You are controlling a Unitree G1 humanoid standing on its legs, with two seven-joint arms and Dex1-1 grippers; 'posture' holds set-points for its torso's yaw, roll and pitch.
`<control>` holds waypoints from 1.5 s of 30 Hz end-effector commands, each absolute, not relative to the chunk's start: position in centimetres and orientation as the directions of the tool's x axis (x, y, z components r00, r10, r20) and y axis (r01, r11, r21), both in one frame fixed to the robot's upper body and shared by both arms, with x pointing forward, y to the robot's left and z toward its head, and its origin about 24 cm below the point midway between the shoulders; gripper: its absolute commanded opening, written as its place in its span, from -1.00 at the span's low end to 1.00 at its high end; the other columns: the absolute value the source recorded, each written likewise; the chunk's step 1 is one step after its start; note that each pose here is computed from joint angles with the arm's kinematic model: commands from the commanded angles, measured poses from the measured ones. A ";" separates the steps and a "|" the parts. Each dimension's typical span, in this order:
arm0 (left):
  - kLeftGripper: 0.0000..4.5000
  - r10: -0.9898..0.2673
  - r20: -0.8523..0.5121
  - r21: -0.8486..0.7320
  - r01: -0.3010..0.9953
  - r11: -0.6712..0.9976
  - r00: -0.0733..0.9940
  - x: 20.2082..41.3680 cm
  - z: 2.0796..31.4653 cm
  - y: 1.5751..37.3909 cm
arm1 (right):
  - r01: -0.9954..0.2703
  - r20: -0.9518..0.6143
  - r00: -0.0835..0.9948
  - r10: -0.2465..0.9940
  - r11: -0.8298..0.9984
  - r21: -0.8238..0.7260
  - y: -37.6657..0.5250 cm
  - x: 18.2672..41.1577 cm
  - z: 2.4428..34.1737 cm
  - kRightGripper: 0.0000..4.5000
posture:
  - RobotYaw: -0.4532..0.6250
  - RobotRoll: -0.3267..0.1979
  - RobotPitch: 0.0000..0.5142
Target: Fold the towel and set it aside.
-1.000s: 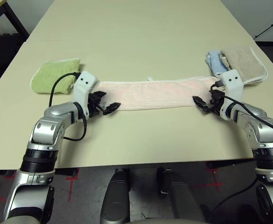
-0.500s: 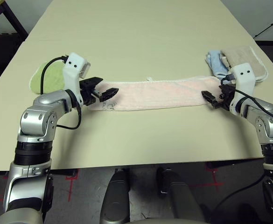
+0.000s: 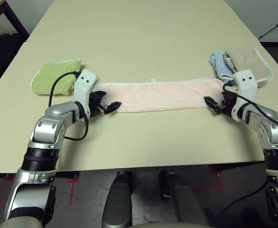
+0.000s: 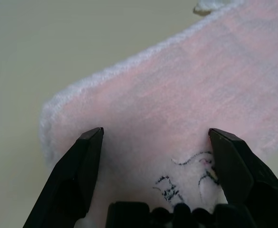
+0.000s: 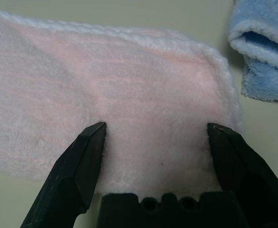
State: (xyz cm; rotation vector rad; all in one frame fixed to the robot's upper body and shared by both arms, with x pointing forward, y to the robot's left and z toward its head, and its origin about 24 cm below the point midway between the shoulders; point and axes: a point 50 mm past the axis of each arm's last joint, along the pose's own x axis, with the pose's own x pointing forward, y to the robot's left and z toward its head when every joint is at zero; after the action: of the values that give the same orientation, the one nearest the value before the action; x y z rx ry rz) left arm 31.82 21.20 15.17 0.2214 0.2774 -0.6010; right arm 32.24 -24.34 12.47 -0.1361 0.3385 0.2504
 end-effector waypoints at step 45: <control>0.99 -0.281 0.169 -0.198 0.312 0.929 0.945 31.5 19.8 21.3 | 0.012 -0.081 0.996 0.040 0.834 0.551 -25.0 28.7 15.9 1.00 | 0.12 0.25 -0.29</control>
State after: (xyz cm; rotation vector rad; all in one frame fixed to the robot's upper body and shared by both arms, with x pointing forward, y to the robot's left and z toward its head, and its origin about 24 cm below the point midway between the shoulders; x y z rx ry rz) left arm 31.83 21.37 19.80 -0.2479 -0.1409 -0.2938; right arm 29.28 -24.54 16.29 0.5560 0.0737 0.0463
